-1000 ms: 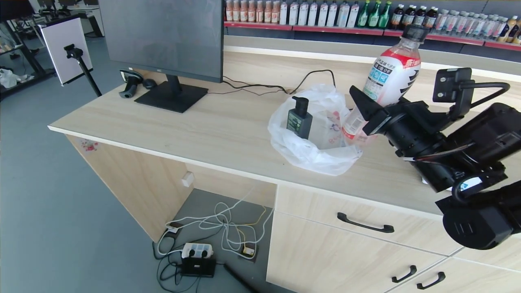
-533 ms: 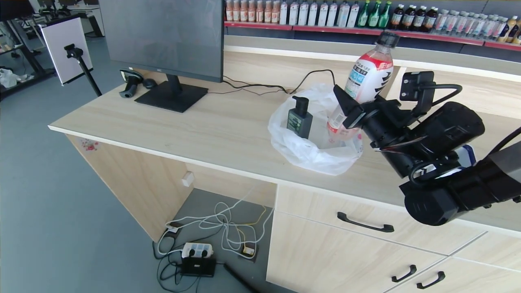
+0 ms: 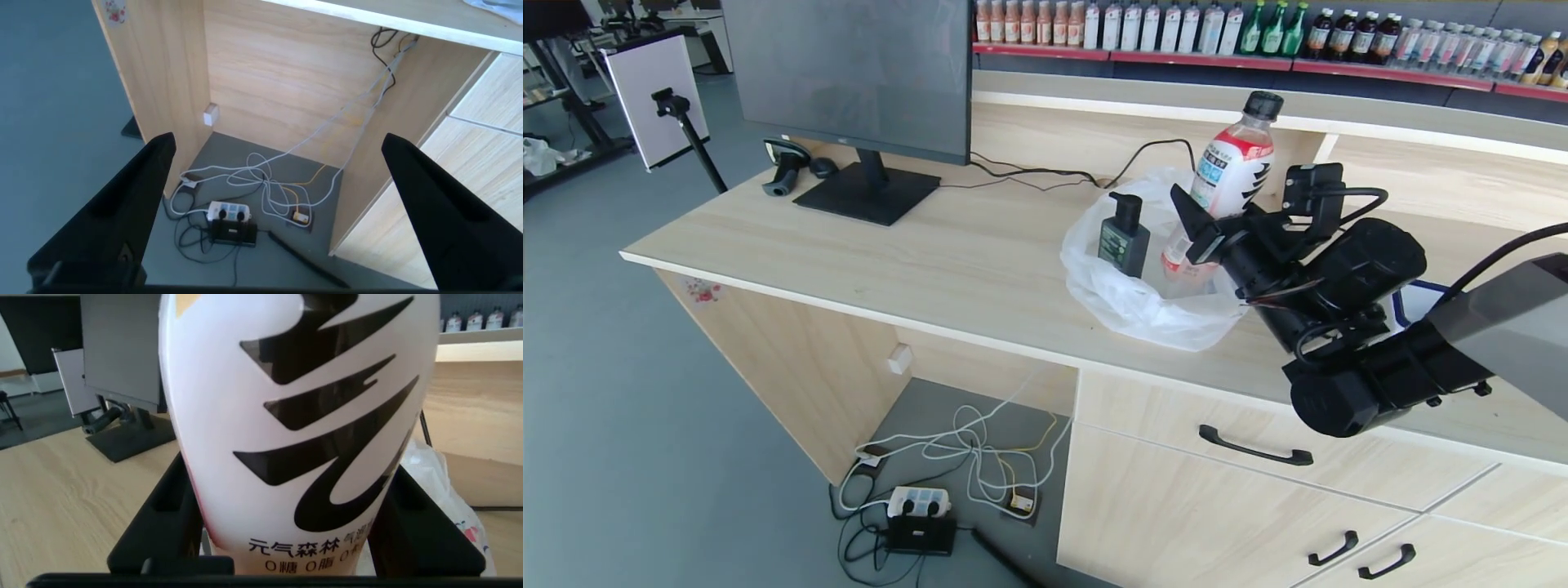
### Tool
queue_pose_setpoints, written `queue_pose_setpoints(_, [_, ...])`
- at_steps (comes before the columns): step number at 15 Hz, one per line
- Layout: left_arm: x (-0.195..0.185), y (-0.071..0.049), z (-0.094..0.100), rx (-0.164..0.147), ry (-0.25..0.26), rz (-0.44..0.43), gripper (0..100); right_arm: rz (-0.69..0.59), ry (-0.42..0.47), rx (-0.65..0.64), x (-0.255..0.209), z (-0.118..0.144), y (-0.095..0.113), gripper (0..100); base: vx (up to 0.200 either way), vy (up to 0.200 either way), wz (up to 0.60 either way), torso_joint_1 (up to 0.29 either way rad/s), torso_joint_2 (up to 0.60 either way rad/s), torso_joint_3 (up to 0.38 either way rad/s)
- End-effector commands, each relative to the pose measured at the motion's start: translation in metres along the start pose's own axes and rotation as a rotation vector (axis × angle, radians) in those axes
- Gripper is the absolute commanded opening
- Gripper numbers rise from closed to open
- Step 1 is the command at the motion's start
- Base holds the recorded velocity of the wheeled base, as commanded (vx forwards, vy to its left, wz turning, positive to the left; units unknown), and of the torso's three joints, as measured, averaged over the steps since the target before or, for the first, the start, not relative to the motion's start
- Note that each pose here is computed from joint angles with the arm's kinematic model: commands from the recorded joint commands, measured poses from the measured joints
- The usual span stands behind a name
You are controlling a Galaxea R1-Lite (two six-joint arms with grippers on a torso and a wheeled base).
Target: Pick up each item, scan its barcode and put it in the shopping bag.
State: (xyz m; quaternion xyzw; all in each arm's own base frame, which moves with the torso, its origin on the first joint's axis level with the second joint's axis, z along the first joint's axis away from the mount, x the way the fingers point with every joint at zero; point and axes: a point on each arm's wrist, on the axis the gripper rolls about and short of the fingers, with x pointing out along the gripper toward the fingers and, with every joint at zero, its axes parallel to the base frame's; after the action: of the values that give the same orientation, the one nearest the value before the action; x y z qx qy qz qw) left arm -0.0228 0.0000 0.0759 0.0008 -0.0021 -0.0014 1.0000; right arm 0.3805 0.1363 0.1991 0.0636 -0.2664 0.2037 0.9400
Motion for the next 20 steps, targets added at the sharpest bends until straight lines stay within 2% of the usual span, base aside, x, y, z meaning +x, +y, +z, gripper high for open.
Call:
queue_pose_setpoints(1, [0.000,0.000,0.000,0.000,0.000,0.000,100,-0.007,0.018,-0.004,0.001,-0.013,-0.004,0,0.000,0.000,0.00,0.000,0.00,0.000])
queue_pose_setpoints(4, [0.000,0.000,0.000,0.000,0.000,0.000,100,-0.036,0.039,-0.050,-0.001,-0.023,-0.020,0,0.000,0.000,0.00,0.000,0.00,0.000])
queue_pose_setpoints(9, [0.000,0.000,0.000,0.000,0.000,0.001,100,-0.036,0.065,-0.062,-0.001,-0.040,-0.020,0,0.000,0.000,0.00,0.000,0.00,0.000])
queue_pose_setpoints(13, [0.000,0.000,0.000,-0.002,0.000,0.001,100,-0.030,0.027,-0.068,0.010,-0.044,-0.020,0,0.000,0.000,0.00,0.000,0.00,0.000])
queue_pose_setpoints(20, [0.000,0.000,0.000,-0.002,0.000,0.001,100,-0.026,0.061,-0.078,0.006,-0.057,-0.018,0,0.000,0.000,0.00,0.000,0.00,0.000])
